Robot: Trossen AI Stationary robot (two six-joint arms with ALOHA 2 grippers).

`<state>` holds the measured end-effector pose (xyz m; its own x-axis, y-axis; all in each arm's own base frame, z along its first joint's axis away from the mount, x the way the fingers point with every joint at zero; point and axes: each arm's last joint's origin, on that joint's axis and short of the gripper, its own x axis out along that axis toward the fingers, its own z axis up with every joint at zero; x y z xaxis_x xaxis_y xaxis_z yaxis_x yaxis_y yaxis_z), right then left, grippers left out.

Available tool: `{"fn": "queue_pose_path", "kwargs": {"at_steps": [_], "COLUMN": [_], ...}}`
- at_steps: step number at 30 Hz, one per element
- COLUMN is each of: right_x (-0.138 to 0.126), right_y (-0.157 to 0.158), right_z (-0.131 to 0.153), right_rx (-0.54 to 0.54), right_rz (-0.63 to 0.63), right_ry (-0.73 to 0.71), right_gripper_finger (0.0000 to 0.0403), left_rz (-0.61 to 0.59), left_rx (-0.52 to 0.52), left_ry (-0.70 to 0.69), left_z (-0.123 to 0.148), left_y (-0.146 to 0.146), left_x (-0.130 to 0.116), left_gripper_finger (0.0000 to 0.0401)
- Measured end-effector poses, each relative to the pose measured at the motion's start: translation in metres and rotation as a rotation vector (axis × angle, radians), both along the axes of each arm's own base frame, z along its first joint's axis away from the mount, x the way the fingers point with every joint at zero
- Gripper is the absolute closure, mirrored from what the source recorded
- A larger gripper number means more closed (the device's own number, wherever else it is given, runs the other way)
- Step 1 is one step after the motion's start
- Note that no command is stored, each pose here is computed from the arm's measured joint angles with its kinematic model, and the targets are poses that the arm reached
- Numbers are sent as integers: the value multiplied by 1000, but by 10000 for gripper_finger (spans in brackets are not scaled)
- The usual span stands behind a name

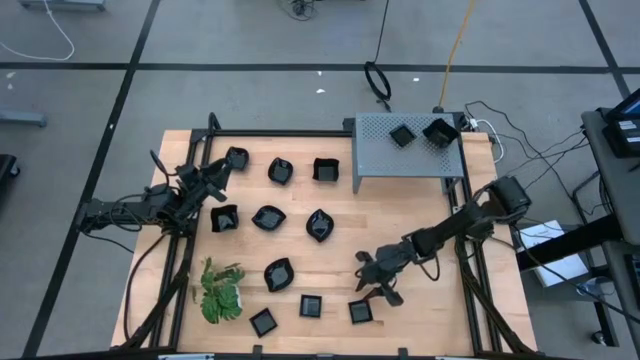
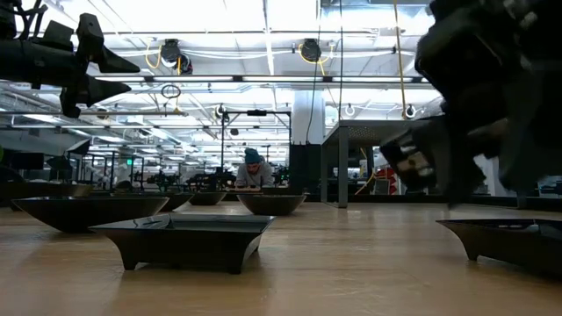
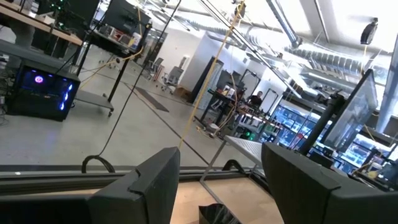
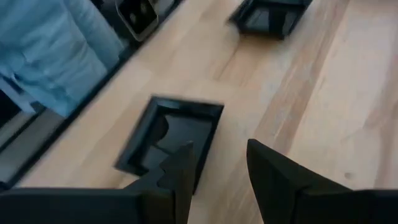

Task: Pick & Place Mini shaped plates
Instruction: Stack the square plate on top of the other square plates

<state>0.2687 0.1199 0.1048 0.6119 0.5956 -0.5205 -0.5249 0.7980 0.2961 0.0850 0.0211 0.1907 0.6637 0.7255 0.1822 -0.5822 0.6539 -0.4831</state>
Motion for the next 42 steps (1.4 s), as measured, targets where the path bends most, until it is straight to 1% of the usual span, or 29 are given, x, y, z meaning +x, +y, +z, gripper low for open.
{"fn": "queue_pose_path", "kwargs": {"at_steps": [2,5,10,12,16,20,21,25,28,31,33,35,37,42], "right_x": [2,9,16,17,17,17,16,14,9,5,4,1,-3,-22], "right_y": [2,6,10,11,11,12,12,10,3,-16,-33,-54,-79,-139], "right_z": [-7,-14,-14,-14,-14,-15,-15,-5,13,34,49,64,78,113], "right_rx": [4,15,7,4,-5,19,31,88,62,23,7,-32,-89,-177], "right_rz": [40,66,78,76,68,59,51,17,26,-1,-75,-217,-401,-948], "right_ry": [26,43,31,32,50,81,95,149,147,138,119,105,72,-27], "right_gripper_finger": [271,271,272,280,320,384,393,398,401,401,401,402,402,402], "left_rz": [0,0,0,0,0,0,0,0,0,0,0,0,0,0], "left_rx": [0,0,0,0,0,0,0,0,0,0,0,0,0,0], "left_ry": [1,1,0,1,1,0,0,1,0,0,1,0,0,0], "left_z": [0,0,0,0,0,0,0,0,0,0,0,0,0,0], "left_y": [0,0,0,0,0,0,0,0,0,0,0,0,0,0], "left_x": [0,0,0,0,0,0,0,0,0,0,0,0,0,0], "left_gripper_finger": [171,171,171,171,171,171,171,171,171,171,171,171,171,171]}}
